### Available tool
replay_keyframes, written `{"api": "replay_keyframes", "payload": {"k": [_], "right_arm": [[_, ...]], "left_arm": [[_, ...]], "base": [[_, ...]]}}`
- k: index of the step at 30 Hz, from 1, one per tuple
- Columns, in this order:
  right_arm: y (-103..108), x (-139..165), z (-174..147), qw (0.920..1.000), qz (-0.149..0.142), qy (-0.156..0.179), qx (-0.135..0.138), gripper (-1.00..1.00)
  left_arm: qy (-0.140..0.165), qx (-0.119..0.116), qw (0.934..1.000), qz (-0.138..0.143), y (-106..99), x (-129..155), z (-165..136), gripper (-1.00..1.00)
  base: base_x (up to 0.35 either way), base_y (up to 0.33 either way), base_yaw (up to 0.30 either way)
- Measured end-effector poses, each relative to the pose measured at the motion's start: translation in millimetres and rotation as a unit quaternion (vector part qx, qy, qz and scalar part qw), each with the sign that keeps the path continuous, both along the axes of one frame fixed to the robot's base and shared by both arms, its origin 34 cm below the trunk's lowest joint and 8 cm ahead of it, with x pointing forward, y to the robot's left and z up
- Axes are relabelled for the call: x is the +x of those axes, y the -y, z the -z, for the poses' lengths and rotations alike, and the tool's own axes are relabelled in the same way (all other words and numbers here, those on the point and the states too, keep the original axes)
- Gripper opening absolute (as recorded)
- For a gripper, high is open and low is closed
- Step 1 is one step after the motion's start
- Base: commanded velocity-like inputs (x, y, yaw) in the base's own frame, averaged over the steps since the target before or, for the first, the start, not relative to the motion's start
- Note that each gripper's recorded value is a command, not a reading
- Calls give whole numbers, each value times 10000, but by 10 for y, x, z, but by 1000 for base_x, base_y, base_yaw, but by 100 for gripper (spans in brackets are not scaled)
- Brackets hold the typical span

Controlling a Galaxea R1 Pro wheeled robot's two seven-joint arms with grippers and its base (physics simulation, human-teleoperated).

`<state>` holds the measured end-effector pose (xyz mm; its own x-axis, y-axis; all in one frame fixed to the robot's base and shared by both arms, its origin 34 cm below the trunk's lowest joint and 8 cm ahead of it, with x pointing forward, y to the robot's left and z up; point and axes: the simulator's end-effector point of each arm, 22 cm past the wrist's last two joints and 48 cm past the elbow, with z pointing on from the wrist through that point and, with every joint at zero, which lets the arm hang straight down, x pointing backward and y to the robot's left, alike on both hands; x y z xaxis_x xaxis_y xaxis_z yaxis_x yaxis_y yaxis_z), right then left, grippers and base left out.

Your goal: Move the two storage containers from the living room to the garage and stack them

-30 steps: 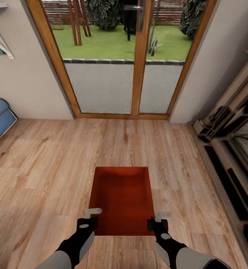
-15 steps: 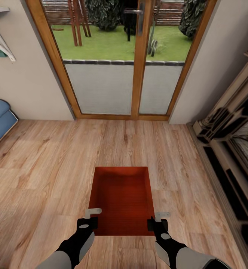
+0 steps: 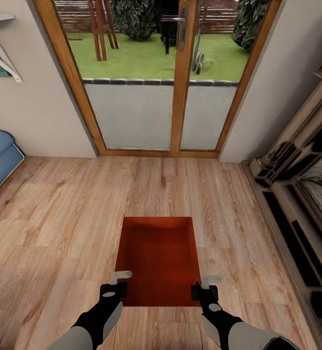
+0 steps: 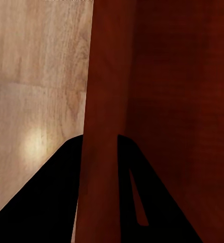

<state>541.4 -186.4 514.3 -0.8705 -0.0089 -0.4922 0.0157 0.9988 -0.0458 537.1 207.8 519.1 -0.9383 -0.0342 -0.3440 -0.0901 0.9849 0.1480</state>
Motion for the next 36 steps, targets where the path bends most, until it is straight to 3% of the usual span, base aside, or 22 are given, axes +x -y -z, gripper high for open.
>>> {"api": "replay_keyframes", "payload": {"k": [36], "right_arm": [[1,85,-376,9999,-18,154,-10,-100]], "left_arm": [[156,-8,9999,-22,1,70,-368,-100]], "base": [[0,0,0]]}}
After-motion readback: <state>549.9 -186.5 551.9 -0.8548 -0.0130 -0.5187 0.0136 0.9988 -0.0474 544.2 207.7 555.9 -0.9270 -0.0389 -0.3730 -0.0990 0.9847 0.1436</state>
